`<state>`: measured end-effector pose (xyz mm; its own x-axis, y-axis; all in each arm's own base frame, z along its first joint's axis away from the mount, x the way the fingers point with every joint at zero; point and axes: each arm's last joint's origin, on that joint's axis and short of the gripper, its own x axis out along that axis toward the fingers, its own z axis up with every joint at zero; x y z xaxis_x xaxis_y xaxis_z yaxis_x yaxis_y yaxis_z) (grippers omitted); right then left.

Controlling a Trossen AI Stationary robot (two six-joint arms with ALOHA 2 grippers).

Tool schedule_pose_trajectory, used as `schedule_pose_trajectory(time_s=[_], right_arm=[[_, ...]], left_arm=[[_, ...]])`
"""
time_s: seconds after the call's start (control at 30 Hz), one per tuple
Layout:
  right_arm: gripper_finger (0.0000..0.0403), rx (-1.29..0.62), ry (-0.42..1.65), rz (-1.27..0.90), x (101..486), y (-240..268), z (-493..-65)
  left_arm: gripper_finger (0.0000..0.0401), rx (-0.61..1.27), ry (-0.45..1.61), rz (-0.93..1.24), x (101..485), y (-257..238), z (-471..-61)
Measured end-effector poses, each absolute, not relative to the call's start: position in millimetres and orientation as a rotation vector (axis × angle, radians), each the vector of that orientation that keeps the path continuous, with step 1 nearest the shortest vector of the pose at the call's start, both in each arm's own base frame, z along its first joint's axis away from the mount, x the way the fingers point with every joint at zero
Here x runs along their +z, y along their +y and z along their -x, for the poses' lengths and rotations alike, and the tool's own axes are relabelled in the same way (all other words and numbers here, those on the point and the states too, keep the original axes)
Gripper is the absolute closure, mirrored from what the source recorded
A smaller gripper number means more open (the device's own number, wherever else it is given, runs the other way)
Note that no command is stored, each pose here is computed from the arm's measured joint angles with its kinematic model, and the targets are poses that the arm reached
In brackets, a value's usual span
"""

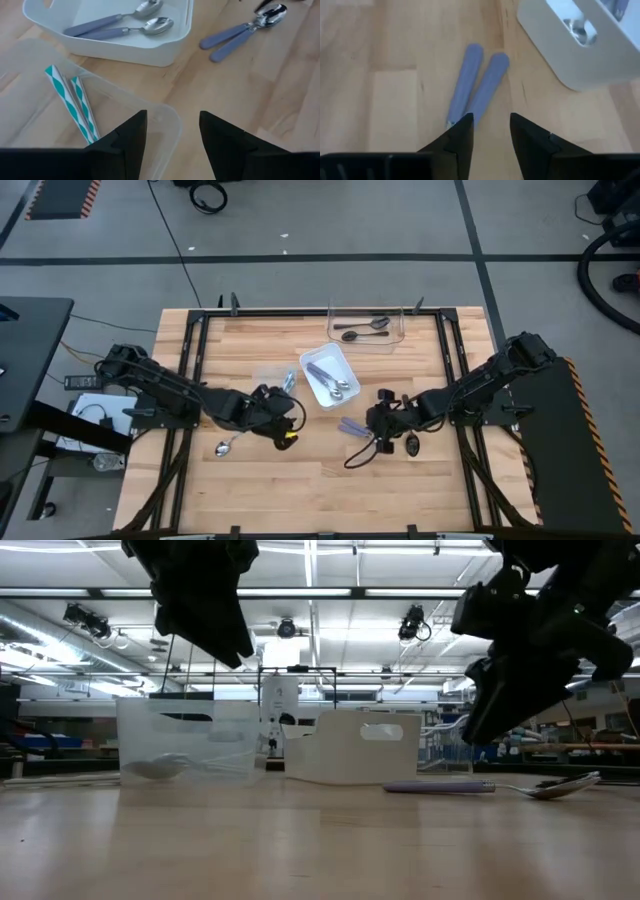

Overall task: Sort silverware by color (type)
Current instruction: Put the black spoon into the top transparent bin

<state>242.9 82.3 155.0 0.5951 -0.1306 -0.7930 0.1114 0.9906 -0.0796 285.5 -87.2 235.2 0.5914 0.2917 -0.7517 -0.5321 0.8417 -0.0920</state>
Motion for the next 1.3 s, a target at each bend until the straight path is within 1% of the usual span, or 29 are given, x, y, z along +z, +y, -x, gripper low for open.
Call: schedule_pose_trajectory(time_s=[0.2,0.3,0.37,0.53,0.7,1.0,1.07,1.17,1.3], right_arm=[[0.0224,-0.151,0.898,0.014,156,86,-243],[0.0212,-0.165,0.9,0.001,154,85,-242],[0.0208,-0.187,0.937,-0.011,149,83,-237],[0.0208,-0.244,1.064,-0.062,143,78,-225],[0.0209,-0.289,1.106,-0.147,150,70,-217],[0.0211,-0.562,1.246,-0.355,162,54,-185],[0.0211,-0.614,1.307,-0.373,160,53,-180],[0.0211,-0.636,1.406,-0.387,154,56,-175],[0.0211,-0.644,1.42,-0.37,151,62,-173]], left_arm=[[0.0213,0.454,0.798,0.344,236,-91,-286],[0.0213,0.421,0.763,0.36,239,-98,-288],[0.0213,0.4,0.745,0.368,240,-103,-288],[0.0213,0.366,0.73,0.37,241,-112,-287],[0.0213,0.361,0.732,0.36,241,-112,-287],[0.0213,0.335,0.75,0.269,241,-109,-287],[0.0213,0.336,0.752,0.252,241,-106,-289],[0.0213,0.338,0.755,0.232,241,-103,-290],[0.0213,0.335,0.759,0.207,241,-100,-291]])
